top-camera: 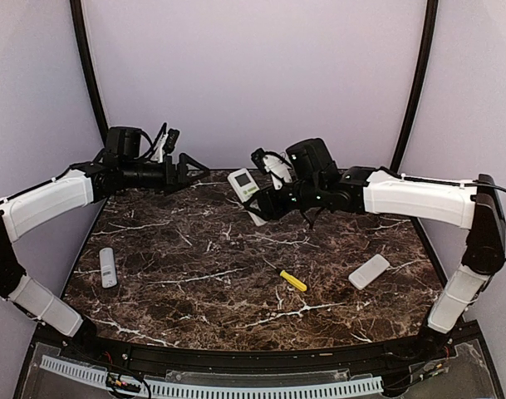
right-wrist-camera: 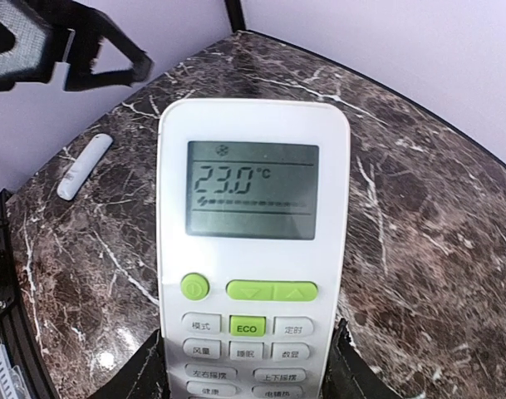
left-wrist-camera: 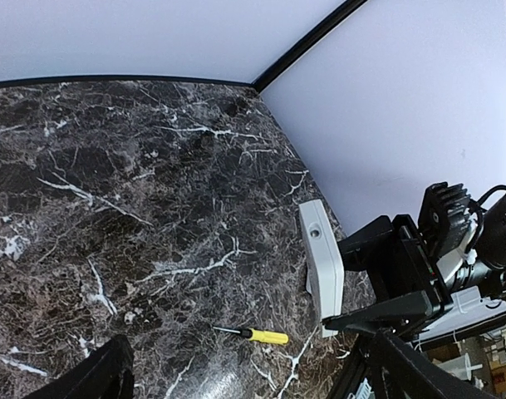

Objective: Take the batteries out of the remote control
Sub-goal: Pass from the right arm to the left

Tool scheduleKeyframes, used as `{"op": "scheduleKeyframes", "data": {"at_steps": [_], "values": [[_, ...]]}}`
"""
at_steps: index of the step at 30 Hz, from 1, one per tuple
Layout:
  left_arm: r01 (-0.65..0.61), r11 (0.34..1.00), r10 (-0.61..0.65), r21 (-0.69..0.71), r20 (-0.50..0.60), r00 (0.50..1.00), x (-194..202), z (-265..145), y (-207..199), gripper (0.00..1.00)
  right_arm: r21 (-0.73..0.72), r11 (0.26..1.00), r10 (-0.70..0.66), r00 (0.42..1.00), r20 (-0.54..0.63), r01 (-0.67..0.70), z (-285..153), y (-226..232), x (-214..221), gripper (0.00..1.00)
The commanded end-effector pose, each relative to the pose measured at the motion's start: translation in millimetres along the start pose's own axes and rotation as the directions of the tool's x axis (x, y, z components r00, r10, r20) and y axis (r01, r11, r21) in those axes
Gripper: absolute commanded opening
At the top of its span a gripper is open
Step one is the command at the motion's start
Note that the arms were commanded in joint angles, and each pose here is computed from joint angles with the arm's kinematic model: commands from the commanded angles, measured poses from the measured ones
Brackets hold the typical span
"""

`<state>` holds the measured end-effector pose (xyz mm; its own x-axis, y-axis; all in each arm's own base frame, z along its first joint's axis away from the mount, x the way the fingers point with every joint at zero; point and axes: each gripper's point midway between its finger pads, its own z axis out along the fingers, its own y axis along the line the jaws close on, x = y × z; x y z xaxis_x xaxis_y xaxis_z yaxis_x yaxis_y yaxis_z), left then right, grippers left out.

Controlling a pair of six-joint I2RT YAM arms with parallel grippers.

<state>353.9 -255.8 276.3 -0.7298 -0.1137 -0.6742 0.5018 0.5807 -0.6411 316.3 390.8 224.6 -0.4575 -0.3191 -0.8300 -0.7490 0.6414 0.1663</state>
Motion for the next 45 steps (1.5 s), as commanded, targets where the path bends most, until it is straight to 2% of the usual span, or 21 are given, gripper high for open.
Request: {"op": "scheduleKeyframes", "data": {"at_steps": [1,8,11,15,25,41,43,45], "values": [[0.036,0.995,-0.030,0.096,-0.068,0.997,18,8,-10,0.98,-0.092,0.993,-0.060,0.995,0.076,0.067,17,40,-27,0.53],[0.043,0.994,-0.035,0.098,-0.083,0.996,21,10,-9,0.98,-0.087,0.988,-0.128,0.991,0.041,0.131,44,68,-25,0.52],[0.078,0.993,-0.067,0.090,-0.112,0.991,28,14,-3,0.93,-0.080,0.985,-0.150,0.988,0.027,0.151,50,74,-23,0.52],[0.119,0.990,-0.108,0.070,-0.146,0.983,35,21,5,0.80,-0.074,0.983,-0.165,0.986,0.015,0.166,53,77,-20,0.52],[0.121,0.991,-0.113,0.049,-0.148,0.982,35,20,7,0.46,-0.048,0.982,-0.181,0.983,0.004,0.181,57,74,-19,0.50],[0.133,0.990,-0.123,0.050,-0.170,0.978,40,25,11,0.08,0.008,0.978,-0.206,0.978,-0.036,0.206,70,65,-14,0.50],[0.136,0.990,-0.127,0.045,-0.172,0.977,40,26,13,0.04,0.010,0.978,-0.207,0.978,-0.036,0.207,70,65,-15,0.51],[0.139,0.990,-0.130,0.038,-0.175,0.976,41,27,14,0.00,0.014,0.978,-0.207,0.978,-0.035,0.208,69,64,-15,0.58]]}}
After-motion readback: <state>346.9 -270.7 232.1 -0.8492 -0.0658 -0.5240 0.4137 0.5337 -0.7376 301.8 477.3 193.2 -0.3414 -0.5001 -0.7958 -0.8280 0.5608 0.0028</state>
